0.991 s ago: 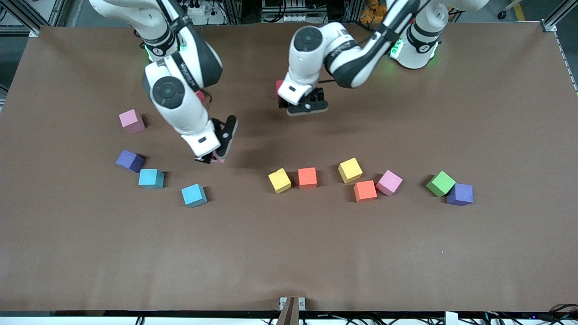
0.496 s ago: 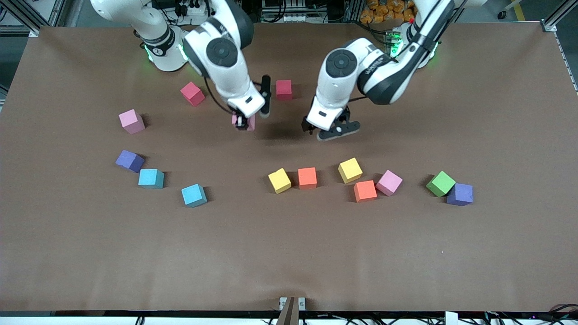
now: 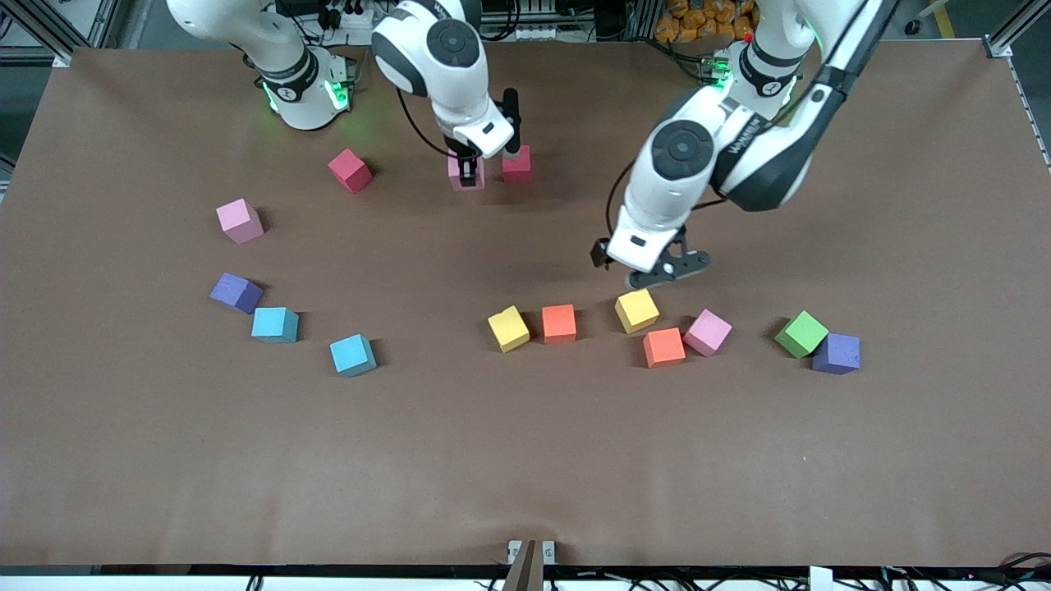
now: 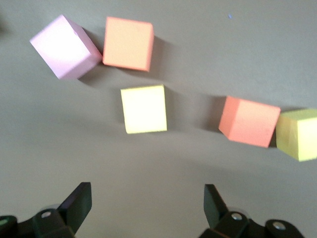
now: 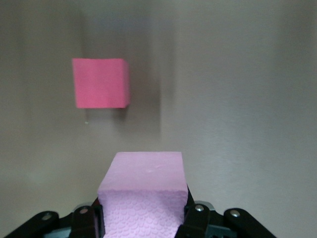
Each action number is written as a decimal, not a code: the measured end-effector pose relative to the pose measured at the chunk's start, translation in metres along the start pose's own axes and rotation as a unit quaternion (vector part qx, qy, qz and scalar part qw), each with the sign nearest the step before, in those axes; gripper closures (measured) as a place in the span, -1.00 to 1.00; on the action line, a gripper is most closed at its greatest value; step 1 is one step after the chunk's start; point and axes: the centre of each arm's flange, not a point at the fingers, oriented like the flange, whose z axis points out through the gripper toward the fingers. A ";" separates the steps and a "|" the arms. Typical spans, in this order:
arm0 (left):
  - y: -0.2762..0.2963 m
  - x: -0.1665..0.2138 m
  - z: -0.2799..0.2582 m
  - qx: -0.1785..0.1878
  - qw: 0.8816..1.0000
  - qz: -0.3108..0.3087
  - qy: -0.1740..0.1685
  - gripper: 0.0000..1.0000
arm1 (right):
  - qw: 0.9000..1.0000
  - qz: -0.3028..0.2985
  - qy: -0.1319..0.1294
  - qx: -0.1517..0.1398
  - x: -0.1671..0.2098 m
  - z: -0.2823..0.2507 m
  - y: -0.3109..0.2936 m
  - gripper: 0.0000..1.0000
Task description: Form number 2 with 11 blocks
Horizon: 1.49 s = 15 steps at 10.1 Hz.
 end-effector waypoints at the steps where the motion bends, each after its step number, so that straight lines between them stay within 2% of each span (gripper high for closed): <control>1: -0.002 0.003 0.002 0.000 1.000 -0.002 -0.002 -1.00 | 1.000 0.005 0.001 -0.001 0.000 0.006 -0.005 -0.11; 4: 0.002 0.012 0.022 0.001 1.000 -0.007 -0.021 -1.00 | 1.000 0.003 0.009 -0.009 -0.010 0.039 -0.014 -0.11; 7: -0.007 0.043 0.057 0.001 0.998 -0.033 -0.051 -1.00 | 1.000 -0.017 0.008 -0.010 -0.005 0.065 -0.018 -0.11; 9: -0.022 0.067 0.075 -0.008 0.997 -0.055 -0.059 -1.00 | 1.000 -0.026 0.005 -0.008 0.001 0.079 -0.024 -0.11; 12: -0.020 0.070 0.098 -0.011 0.996 -0.055 -0.066 -1.00 | 0.999 -0.035 0.001 -0.006 0.007 0.095 -0.031 -0.11; 15: -0.019 0.071 0.121 -0.013 0.996 -0.054 -0.073 -1.00 | 1.000 -0.011 0.007 0.004 0.008 0.097 -0.032 -0.11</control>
